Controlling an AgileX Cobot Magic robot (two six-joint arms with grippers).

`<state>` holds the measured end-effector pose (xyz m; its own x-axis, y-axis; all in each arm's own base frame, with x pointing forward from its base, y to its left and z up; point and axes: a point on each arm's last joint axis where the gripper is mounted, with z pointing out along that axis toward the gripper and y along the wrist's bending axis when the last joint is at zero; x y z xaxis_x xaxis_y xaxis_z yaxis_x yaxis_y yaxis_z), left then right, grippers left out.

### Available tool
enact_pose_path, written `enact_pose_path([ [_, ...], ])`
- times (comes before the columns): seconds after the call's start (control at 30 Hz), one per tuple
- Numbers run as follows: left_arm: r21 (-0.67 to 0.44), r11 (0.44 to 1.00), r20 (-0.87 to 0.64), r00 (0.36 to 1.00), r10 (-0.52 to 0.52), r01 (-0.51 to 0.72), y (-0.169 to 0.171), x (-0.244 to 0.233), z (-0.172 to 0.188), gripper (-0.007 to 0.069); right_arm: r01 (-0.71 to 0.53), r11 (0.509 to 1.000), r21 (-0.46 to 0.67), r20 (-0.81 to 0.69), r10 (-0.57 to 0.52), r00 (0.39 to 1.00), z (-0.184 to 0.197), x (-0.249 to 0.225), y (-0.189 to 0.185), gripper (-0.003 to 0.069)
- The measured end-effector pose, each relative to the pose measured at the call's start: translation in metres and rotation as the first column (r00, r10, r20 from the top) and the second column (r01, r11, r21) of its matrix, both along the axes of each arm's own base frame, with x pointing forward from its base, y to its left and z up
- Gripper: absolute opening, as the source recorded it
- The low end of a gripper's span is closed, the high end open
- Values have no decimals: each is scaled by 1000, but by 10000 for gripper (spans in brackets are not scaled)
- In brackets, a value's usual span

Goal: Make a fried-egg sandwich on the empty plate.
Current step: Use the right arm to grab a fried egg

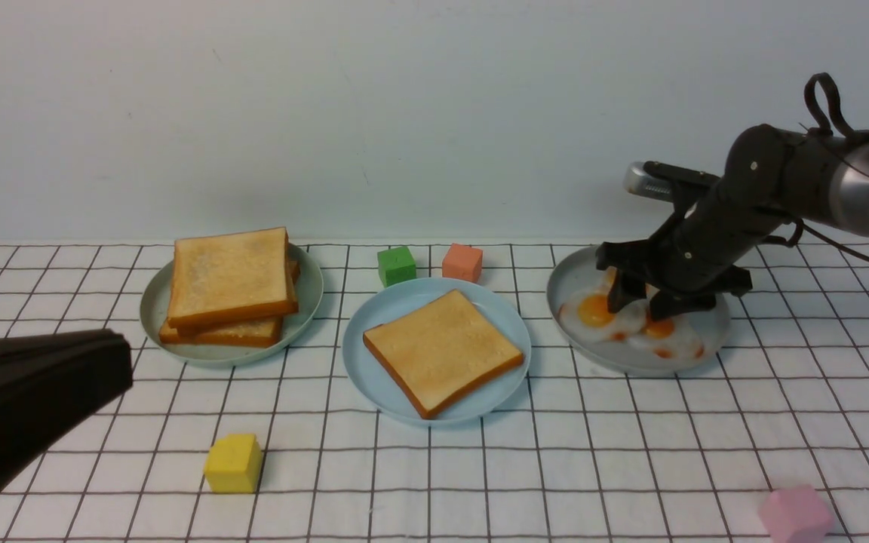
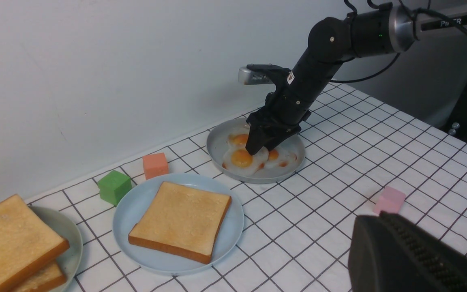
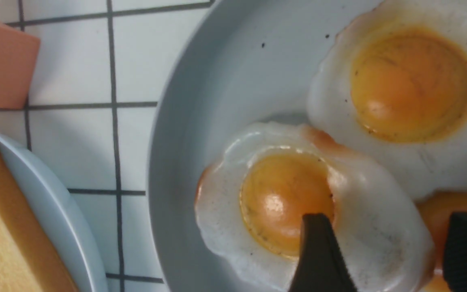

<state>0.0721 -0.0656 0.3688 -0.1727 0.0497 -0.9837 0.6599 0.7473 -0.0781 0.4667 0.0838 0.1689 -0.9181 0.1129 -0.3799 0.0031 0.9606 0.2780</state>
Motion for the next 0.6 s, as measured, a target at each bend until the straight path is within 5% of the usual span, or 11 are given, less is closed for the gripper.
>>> enact_pose_path([
  [0.23,1,1000,1,1000,0,0,0,0,0,-13,-40,999,-19,11,40,999,-2,1,0,383],
  [0.6,1,1000,1,1000,0,0,0,0,0,-13,-64,997,-33,16,64,998,-4,2,-1,52],
])
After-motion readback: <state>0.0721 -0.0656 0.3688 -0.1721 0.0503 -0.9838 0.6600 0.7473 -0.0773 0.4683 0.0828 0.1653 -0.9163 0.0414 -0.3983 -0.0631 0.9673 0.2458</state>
